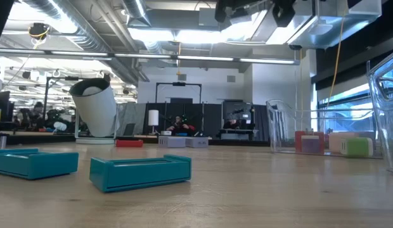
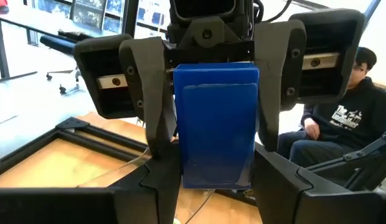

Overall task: Pick & Place Office items
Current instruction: Put the dark blue digital clock into the bottom transparent bin

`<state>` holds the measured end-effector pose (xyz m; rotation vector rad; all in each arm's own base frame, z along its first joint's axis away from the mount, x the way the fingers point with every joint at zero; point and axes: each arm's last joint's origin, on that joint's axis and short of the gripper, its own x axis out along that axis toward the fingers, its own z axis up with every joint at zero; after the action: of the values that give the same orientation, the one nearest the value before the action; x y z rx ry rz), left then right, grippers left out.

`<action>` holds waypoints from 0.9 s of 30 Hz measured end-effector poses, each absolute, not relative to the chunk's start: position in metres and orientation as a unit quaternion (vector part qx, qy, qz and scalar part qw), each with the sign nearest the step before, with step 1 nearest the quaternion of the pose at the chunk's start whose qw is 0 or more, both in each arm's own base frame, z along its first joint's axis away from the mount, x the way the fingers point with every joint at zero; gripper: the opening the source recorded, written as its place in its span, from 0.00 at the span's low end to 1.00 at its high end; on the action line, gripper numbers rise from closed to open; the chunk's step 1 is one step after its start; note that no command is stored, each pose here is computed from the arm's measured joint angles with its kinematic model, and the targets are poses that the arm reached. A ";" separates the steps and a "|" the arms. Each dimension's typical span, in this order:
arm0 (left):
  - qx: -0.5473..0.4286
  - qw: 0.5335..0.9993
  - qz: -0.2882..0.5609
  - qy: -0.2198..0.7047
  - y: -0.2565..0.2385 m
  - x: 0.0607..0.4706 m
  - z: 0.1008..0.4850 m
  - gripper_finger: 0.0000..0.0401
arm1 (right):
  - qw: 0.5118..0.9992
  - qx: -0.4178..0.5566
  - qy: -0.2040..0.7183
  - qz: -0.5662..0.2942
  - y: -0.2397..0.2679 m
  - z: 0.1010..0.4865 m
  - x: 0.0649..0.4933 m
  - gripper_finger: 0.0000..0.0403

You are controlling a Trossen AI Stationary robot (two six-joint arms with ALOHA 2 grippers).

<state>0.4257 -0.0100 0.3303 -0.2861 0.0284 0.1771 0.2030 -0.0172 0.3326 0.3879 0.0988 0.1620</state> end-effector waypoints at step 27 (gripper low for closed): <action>-0.177 0.978 0.108 0.006 -0.011 0.425 0.331 0.49 | 0.976 0.195 0.047 0.084 -0.017 0.332 0.206 0.38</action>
<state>0.4253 -0.0107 0.3311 -0.3568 0.0112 0.2185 0.2057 -0.0174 0.3322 0.3931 0.0938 0.1703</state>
